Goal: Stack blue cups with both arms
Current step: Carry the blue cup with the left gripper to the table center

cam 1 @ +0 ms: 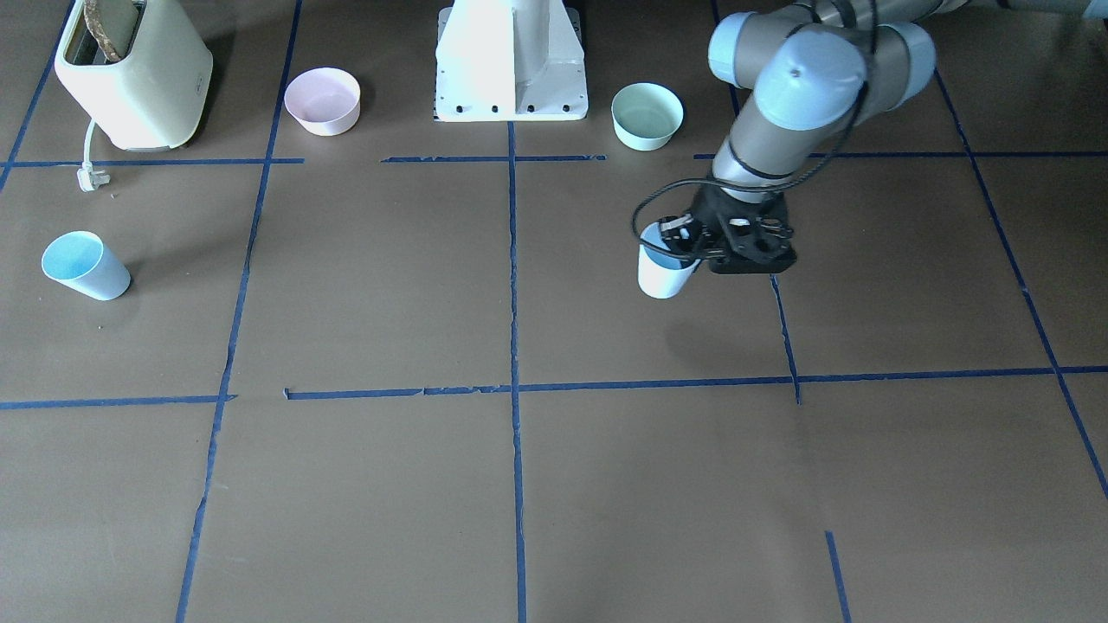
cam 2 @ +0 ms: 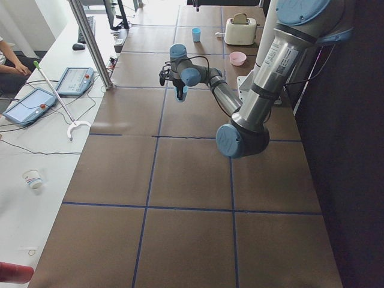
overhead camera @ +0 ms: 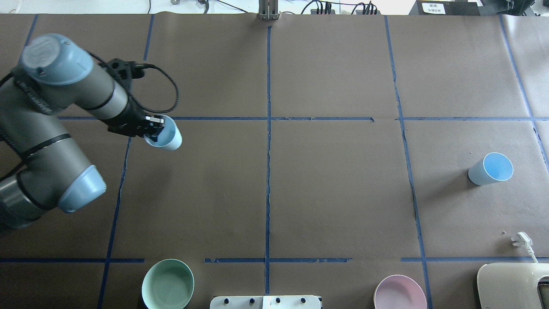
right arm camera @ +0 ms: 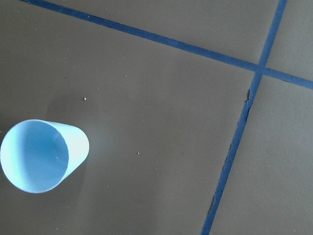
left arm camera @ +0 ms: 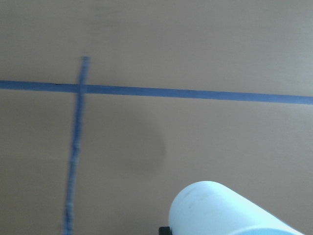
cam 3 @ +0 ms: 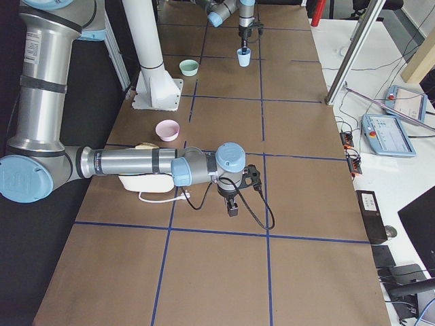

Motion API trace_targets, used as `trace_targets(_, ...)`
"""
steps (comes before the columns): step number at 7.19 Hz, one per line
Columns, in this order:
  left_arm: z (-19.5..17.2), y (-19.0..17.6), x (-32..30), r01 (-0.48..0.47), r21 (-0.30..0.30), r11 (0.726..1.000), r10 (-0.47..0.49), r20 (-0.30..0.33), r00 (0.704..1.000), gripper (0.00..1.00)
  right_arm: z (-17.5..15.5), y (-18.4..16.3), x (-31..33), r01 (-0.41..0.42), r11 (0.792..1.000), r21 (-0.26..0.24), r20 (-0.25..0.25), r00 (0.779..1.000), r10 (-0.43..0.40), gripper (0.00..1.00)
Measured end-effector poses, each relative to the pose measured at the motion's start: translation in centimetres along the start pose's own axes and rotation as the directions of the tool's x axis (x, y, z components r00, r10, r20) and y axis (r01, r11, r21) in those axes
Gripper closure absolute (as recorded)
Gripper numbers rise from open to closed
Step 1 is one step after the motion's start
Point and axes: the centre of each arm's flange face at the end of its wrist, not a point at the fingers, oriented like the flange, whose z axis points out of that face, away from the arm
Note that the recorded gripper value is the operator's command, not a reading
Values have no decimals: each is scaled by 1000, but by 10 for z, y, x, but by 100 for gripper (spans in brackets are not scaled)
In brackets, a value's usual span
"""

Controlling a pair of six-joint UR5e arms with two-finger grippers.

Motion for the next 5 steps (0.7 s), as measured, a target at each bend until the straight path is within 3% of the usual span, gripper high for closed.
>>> trace_targets(2, 34, 10, 99, 37, -22, 999, -37, 2, 999, 95, 0, 0, 0, -1, 1000, 0, 3, 1000, 1, 0)
trace_targets(3, 59, 19, 123, 22, -8, 1000, -22, 2, 1000, 77, 0, 0, 0, -1, 1000, 0, 3, 1000, 1, 0)
trace_targets(5, 89, 27, 136, 12, 1, 1000, -12, 1, 1000, 5, 1, 0, 0, -1, 1000, -1, 3, 1000, 1, 0)
